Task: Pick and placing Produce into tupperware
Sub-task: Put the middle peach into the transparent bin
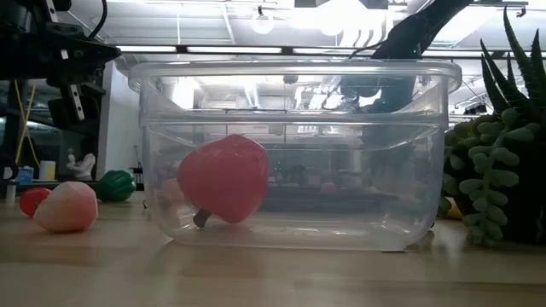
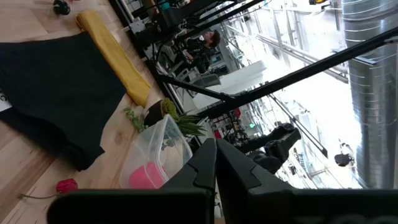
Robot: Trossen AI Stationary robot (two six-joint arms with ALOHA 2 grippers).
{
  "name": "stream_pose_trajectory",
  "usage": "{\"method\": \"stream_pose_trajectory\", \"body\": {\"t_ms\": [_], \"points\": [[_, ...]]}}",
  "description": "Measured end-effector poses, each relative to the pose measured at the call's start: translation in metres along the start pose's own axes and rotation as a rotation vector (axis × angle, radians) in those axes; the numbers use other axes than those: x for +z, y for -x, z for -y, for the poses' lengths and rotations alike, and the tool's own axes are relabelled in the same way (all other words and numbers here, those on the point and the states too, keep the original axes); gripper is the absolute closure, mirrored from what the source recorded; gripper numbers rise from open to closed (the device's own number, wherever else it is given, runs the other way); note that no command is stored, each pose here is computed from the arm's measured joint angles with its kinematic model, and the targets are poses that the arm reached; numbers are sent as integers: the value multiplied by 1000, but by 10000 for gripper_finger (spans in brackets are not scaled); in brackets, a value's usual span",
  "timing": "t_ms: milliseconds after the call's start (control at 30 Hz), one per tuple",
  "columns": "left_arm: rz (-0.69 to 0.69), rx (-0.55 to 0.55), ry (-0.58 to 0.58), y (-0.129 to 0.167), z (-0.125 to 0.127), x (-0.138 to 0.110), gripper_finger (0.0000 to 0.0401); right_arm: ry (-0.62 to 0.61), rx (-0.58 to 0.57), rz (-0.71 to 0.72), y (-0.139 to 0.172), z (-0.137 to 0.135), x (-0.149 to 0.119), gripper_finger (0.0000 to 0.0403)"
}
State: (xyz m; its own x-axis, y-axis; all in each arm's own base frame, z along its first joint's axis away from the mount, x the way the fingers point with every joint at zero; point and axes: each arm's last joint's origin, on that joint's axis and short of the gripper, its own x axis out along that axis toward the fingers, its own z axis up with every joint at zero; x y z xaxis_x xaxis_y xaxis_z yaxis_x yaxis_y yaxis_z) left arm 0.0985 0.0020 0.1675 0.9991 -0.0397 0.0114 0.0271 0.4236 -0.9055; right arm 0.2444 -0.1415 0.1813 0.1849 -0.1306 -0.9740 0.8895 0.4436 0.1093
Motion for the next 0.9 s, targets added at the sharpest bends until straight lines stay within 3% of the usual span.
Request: {"method": "stream_pose_trajectory", "body": {"t_ms": [567, 900], "points": [[0, 1, 0, 0, 0, 0, 400, -15, 5, -30, -16, 6, -13, 199], [0, 0, 1, 0, 0, 0, 400, -18, 31, 20, -16, 5, -8, 199]]}}
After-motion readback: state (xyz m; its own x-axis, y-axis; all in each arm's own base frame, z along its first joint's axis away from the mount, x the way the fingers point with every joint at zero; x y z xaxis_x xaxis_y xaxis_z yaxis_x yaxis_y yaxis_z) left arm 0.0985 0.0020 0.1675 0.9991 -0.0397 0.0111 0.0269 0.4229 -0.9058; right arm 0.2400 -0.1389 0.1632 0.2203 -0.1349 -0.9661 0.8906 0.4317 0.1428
